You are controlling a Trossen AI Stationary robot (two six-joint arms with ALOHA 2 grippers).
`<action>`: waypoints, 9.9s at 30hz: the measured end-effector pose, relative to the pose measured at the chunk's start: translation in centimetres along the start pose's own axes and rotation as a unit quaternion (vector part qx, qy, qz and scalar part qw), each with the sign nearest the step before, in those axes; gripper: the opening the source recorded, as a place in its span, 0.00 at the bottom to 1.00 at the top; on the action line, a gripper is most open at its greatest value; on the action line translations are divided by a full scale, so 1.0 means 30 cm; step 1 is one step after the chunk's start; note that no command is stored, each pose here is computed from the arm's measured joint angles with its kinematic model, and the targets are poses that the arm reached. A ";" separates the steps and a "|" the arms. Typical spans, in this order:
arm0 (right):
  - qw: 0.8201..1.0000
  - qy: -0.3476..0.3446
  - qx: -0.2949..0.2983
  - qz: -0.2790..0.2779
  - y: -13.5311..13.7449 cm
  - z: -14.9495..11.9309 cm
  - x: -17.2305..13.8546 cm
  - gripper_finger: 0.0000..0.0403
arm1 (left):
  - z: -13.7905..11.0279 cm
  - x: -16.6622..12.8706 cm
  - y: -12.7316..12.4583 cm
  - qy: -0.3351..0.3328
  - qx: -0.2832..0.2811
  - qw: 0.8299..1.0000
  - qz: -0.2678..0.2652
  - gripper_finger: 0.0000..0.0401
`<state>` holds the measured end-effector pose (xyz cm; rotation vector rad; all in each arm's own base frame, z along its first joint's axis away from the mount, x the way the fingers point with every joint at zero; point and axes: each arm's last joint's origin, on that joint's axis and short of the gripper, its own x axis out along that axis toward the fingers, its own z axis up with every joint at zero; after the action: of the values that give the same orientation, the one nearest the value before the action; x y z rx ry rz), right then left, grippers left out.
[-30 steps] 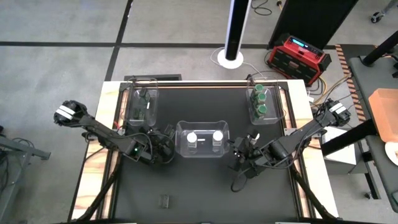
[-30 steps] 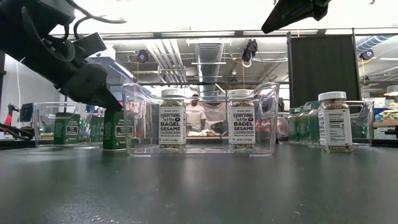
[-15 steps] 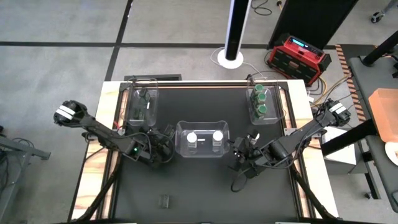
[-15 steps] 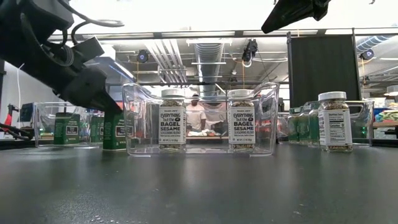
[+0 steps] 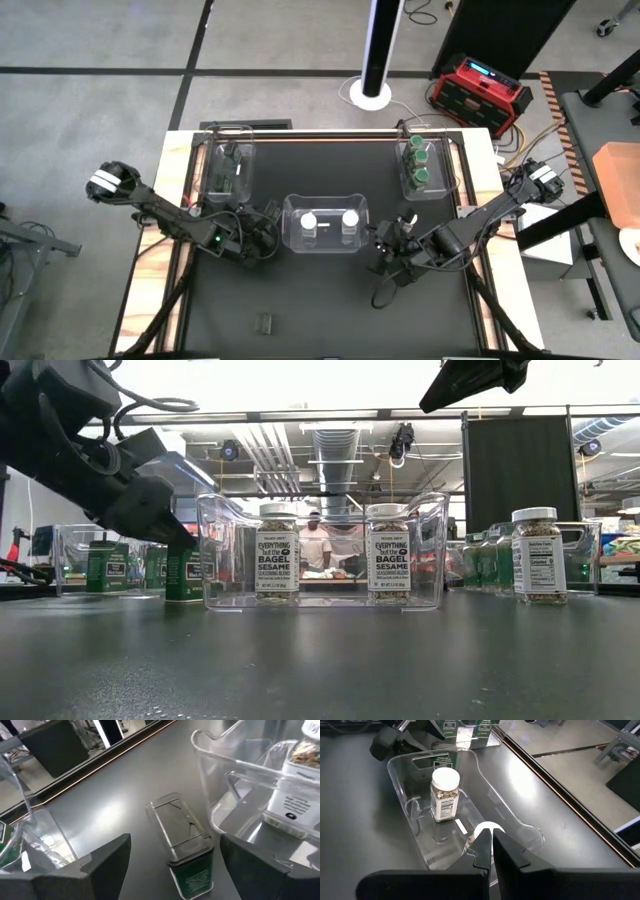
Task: Sort spices by type
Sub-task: Put the black seasoning can into the top left transparent bin
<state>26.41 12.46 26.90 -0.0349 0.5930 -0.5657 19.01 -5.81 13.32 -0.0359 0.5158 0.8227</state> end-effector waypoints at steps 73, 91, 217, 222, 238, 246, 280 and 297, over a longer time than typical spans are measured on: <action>1.000 -0.004 -0.001 -0.002 0.000 0.002 0.000 0.02 | -0.044 0.031 0.022 -0.025 0.006 0.999 -0.022 0.62; 1.000 -0.007 -0.001 -0.004 0.000 0.003 -0.001 0.02 | -0.040 0.031 0.015 -0.023 -0.002 0.999 -0.039 0.38; 0.902 -0.404 -0.051 0.144 -0.002 0.320 0.291 0.73 | 0.477 -0.109 0.244 -0.451 0.032 0.781 -0.431 0.31; 0.897 -0.407 -0.035 0.171 -0.027 0.341 0.322 0.70 | 0.482 -0.093 0.222 -0.465 0.029 0.773 -0.430 0.31; 0.896 -0.406 -0.039 0.175 -0.038 0.347 0.346 0.32 | 0.484 -0.070 0.200 -0.474 0.024 0.769 -0.428 0.33; 0.910 -0.374 -0.065 0.169 -0.043 0.338 0.344 0.32 | 0.464 -0.062 0.209 -0.409 0.009 0.813 -0.415 0.50; 0.947 -0.250 -0.109 0.167 -0.051 0.331 0.344 0.32 | 0.616 -0.025 0.133 -0.222 0.201 0.871 -0.389 0.42; 0.976 -0.194 -0.061 0.077 -0.113 0.328 0.296 0.78 | 0.706 -0.106 0.233 -0.097 0.196 0.947 -0.234 0.31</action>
<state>36.10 3.76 31.13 -0.2101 0.2462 -0.3570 21.26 1.59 34.47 0.2792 0.4515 0.2444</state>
